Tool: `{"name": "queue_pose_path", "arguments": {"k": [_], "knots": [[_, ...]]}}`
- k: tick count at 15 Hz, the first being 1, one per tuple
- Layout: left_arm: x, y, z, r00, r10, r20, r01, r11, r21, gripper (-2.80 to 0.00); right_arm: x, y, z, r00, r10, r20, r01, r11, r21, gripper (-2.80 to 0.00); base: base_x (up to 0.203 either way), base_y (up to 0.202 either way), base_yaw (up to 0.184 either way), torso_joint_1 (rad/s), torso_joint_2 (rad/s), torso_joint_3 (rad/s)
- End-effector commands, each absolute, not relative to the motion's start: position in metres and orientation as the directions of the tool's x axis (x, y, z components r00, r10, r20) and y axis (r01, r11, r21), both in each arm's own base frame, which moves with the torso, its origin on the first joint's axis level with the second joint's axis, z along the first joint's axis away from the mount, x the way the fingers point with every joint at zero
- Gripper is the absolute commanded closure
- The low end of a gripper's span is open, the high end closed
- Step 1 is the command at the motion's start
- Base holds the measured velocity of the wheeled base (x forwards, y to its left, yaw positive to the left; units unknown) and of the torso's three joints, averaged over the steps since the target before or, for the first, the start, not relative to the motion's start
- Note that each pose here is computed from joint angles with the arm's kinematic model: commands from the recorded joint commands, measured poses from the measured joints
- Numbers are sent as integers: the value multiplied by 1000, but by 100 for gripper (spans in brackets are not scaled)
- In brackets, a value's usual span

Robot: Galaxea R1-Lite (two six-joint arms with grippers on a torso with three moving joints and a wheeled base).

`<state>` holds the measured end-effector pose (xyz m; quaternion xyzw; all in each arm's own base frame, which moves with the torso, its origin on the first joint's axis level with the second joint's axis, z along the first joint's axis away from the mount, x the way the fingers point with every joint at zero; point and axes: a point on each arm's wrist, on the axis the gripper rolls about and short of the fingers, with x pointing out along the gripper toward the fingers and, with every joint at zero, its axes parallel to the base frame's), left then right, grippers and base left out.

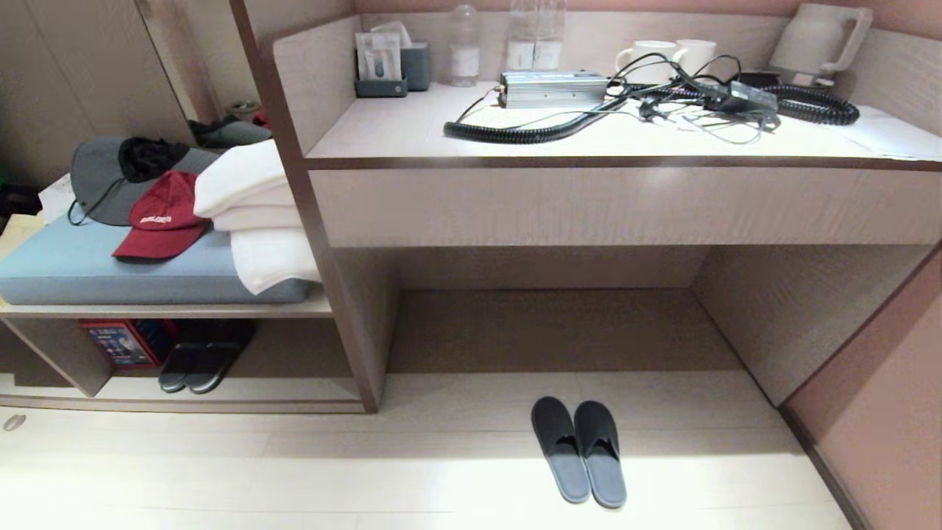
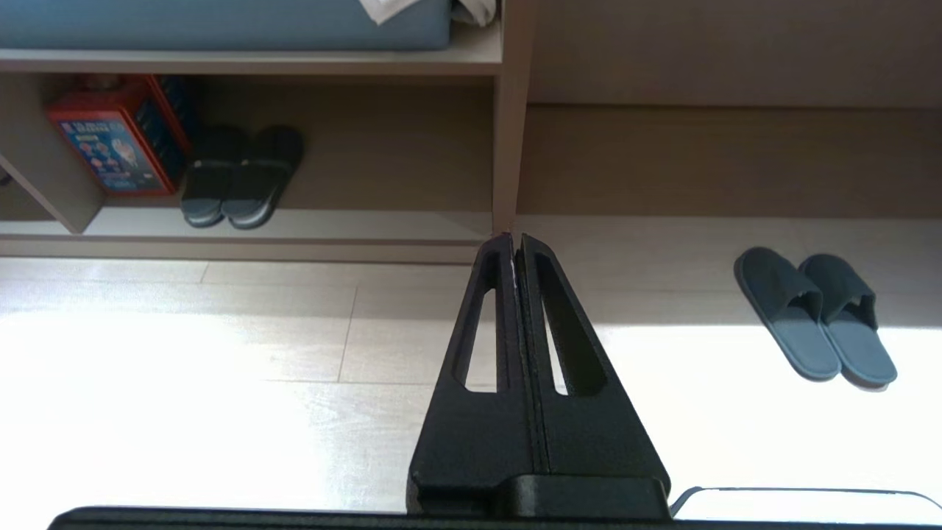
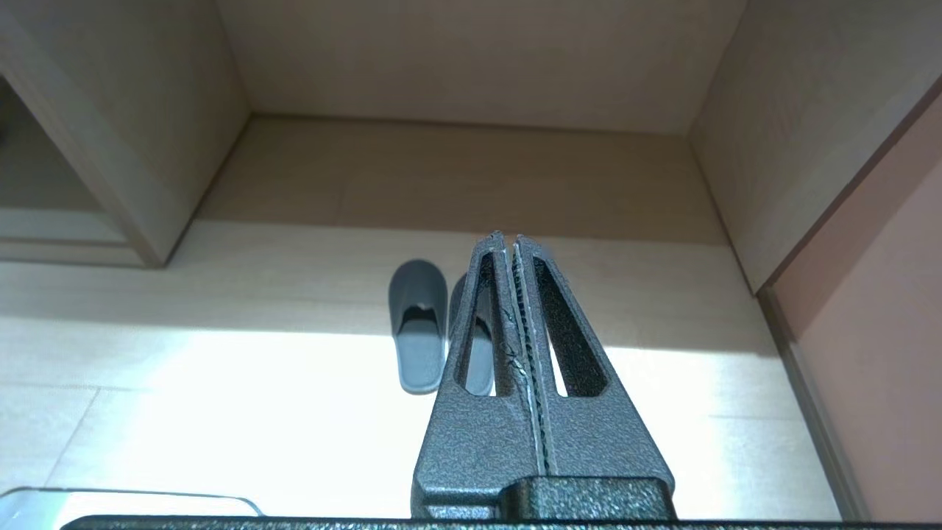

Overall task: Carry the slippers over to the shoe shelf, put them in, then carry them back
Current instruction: Pick up the slippers on the floor

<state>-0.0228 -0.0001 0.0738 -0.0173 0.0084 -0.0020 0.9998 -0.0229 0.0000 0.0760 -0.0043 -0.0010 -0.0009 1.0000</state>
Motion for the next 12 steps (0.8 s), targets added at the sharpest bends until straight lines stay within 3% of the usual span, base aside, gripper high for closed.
{"name": "queue_pose_path", "arguments": {"k": [1, 12], "knots": [[-23, 0, 73, 1000, -5, -18, 4, 999, -35, 0, -23, 0, 76, 1000, -3, 0, 3, 1000, -9, 0, 0, 0, 0, 2, -2, -193], [-23, 0, 73, 1000, -3, -19, 2, 999, -35, 0, -23, 0, 76, 1000, -2, 2, 2, 1000, -9, 0, 0, 0, 0, 2, 1, -197]]}}
